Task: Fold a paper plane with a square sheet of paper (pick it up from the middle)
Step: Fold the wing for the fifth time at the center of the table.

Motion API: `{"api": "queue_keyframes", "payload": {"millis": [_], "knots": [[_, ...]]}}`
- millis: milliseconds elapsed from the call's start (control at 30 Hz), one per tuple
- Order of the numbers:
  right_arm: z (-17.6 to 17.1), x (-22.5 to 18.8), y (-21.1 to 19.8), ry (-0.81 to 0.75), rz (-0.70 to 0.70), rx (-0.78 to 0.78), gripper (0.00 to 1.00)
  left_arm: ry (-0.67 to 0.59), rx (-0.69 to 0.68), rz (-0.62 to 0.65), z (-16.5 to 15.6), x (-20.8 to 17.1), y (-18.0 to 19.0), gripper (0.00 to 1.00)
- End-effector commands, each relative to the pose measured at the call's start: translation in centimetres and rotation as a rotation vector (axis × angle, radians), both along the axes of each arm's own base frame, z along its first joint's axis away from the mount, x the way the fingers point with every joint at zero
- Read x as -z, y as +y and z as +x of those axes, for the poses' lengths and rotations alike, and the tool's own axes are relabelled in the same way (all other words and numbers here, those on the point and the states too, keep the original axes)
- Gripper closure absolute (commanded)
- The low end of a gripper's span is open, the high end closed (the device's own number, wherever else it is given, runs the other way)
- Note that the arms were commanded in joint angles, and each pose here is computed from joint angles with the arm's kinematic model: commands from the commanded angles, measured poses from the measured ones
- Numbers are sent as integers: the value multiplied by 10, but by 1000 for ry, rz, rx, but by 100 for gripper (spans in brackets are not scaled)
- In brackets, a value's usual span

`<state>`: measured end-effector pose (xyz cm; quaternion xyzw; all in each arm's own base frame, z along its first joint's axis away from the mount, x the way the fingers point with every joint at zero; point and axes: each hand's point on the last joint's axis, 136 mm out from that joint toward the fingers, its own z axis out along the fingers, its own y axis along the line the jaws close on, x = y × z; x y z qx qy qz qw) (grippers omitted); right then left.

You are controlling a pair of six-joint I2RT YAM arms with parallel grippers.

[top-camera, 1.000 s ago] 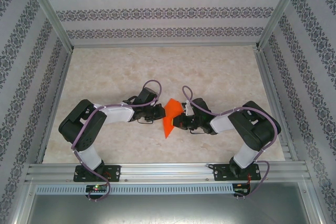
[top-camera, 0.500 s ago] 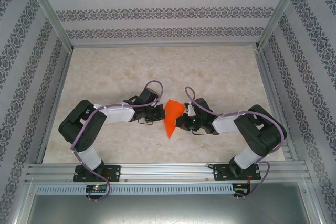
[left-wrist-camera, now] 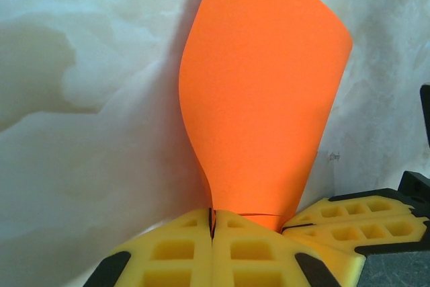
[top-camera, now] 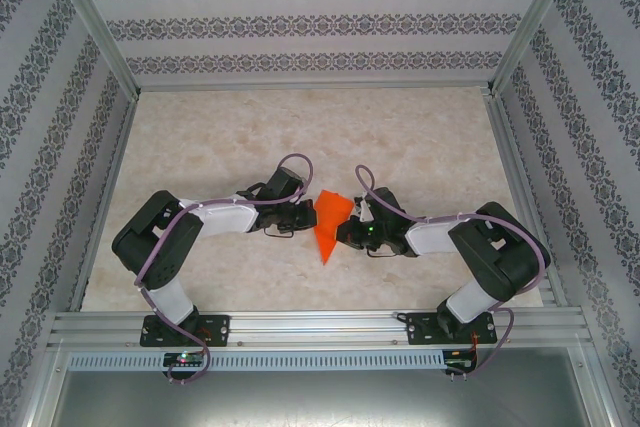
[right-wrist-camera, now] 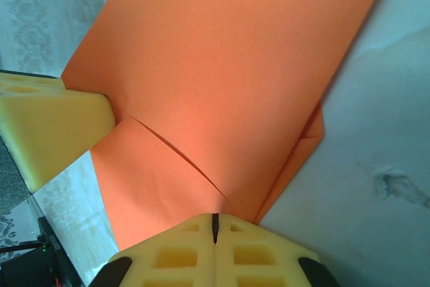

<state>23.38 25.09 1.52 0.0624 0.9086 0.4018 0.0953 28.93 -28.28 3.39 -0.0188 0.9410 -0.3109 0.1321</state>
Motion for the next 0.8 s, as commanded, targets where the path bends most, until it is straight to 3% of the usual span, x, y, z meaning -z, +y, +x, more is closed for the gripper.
{"api": "queue_keyframes", "payload": {"millis": [0, 533, 767], "knots": [[-8, 25, -25, 81, -111, 78, 100, -33, 29, -3, -3, -12, -5, 100], [-9, 29, -28, 98, -127, 91, 100, -32, 106, -36, -13, -25, -34, 95], [-10, 29, -28, 96, -121, 86, 100, -32, 97, 52, -10, -12, -24, 90]]}}
